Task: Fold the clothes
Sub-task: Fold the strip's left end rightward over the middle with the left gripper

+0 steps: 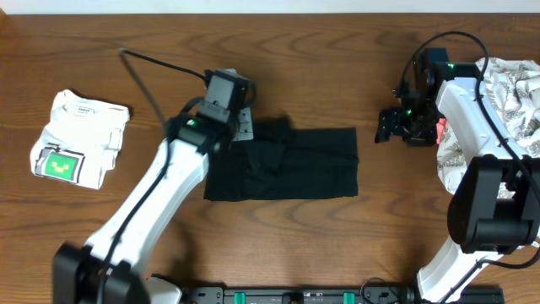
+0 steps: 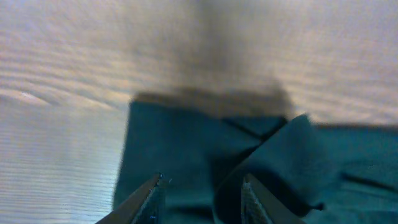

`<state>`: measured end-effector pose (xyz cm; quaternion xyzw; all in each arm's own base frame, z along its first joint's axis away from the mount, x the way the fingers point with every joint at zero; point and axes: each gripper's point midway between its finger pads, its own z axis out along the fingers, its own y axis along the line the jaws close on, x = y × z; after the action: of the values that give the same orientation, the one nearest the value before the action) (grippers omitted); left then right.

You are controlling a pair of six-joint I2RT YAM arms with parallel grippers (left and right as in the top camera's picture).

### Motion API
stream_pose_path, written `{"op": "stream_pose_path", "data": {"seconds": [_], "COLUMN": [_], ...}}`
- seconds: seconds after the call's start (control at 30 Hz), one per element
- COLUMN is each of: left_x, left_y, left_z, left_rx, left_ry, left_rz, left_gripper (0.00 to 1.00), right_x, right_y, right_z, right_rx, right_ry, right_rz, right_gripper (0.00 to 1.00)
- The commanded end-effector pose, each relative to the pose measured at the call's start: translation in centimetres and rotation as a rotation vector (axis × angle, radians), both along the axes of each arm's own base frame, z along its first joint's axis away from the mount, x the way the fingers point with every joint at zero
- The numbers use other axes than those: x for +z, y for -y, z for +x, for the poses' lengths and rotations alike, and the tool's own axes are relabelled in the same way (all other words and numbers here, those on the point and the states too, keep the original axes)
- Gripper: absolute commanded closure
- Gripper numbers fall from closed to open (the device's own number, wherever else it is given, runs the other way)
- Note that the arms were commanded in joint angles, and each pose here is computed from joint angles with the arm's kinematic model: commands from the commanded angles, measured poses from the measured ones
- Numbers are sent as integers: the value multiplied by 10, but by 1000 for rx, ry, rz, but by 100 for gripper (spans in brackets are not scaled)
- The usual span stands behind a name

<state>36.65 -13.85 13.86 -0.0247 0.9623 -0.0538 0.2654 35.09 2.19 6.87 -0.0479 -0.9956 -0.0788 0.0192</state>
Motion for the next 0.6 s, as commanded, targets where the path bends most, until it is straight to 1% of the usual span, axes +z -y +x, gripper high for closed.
{"op": "stream_pose_path", "data": {"seconds": [0.0,0.07,0.13,0.27,0.47,0.57], "left_x": [-39,-63,-85,-109,-106,-106], "left_y": [14,23,41,80,116,124], "left_z": [-7,-11,-21,-43,-57,-65], "left_rx": [-25,-44,-84,-184,-284,-292], "left_ry": [-127,-200,-288,-408,-386,-399], "left_rz": [-35,-59,-117,-226,-236,-236], "left_gripper": [60,60,61,69,69,69], "right_x": [8,8,8,8,8,8], "right_y": [2,2,2,2,2,2], "right_z": [4,3,3,3,3,3], "right_rx": [9,9,9,9,9,9], "right_ry": [23,19,17,18,18,17], "right_rz": [-5,-5,-5,-5,-5,-5], "right_gripper": [24,24,24,24,24,24]}}
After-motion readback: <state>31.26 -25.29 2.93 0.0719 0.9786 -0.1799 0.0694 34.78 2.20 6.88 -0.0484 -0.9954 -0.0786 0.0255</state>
